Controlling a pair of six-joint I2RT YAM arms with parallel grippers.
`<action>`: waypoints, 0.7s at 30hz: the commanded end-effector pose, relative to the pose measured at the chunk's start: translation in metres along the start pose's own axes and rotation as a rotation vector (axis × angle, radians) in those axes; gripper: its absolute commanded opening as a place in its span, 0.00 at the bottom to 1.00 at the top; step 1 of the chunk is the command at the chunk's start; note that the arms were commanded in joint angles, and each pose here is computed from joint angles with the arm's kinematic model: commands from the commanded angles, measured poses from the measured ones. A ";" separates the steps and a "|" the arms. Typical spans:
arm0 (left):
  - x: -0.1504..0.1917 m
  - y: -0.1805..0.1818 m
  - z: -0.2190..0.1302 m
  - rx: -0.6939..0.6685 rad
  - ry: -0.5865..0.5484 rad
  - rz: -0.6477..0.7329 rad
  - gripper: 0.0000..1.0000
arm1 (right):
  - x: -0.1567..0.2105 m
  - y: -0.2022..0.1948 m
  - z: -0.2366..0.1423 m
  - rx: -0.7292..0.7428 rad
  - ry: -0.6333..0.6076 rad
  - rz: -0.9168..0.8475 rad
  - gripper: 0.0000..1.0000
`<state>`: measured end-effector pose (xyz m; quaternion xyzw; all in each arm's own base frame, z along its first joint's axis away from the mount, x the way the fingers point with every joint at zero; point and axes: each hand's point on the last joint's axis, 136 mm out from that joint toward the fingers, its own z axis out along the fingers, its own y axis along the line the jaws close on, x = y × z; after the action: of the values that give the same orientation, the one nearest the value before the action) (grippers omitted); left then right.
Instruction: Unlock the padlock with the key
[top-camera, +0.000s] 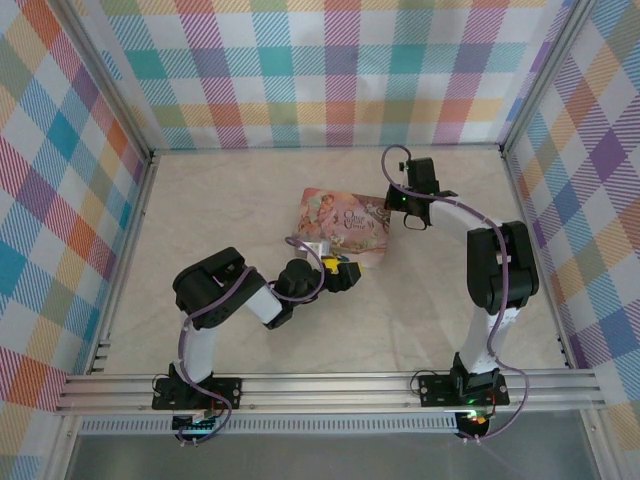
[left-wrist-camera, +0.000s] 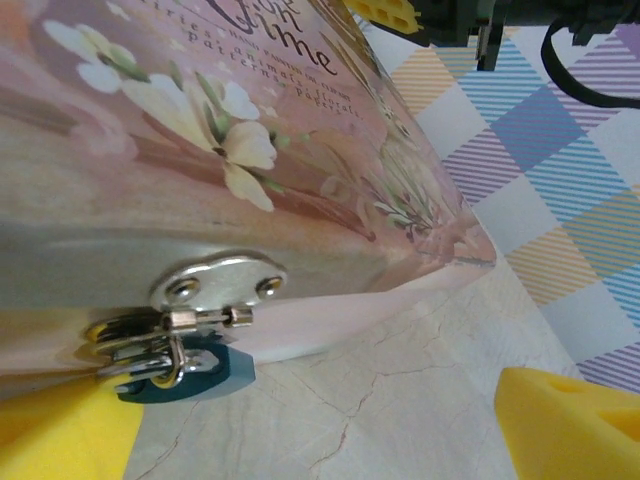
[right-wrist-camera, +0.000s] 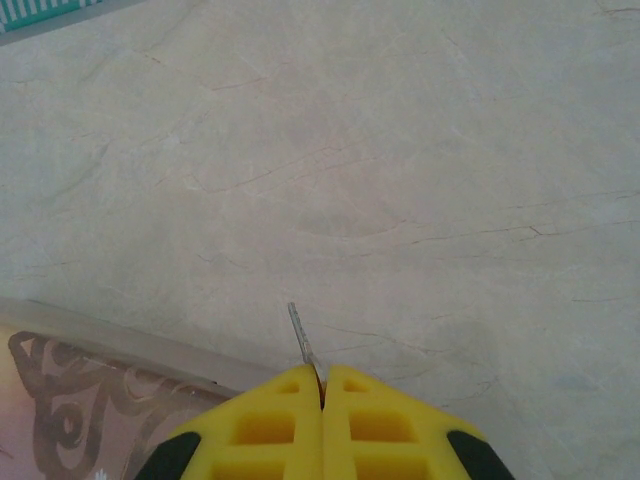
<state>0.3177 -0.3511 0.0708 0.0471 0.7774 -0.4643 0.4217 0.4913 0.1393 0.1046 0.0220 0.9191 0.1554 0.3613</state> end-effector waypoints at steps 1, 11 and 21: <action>-0.001 0.005 0.004 0.020 0.023 -0.041 0.87 | 0.010 0.010 -0.008 -0.035 0.028 -0.012 0.00; -0.003 0.019 0.009 -0.051 0.024 -0.013 0.88 | 0.004 0.016 -0.018 -0.059 0.008 -0.019 0.00; -0.002 -0.005 -0.006 0.083 0.052 0.003 0.67 | 0.005 0.018 -0.020 -0.062 0.010 -0.016 0.00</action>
<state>0.3206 -0.3483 0.0631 0.0566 0.7856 -0.4742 0.3934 0.4840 0.1404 0.1108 0.0188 0.9175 0.1622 0.3627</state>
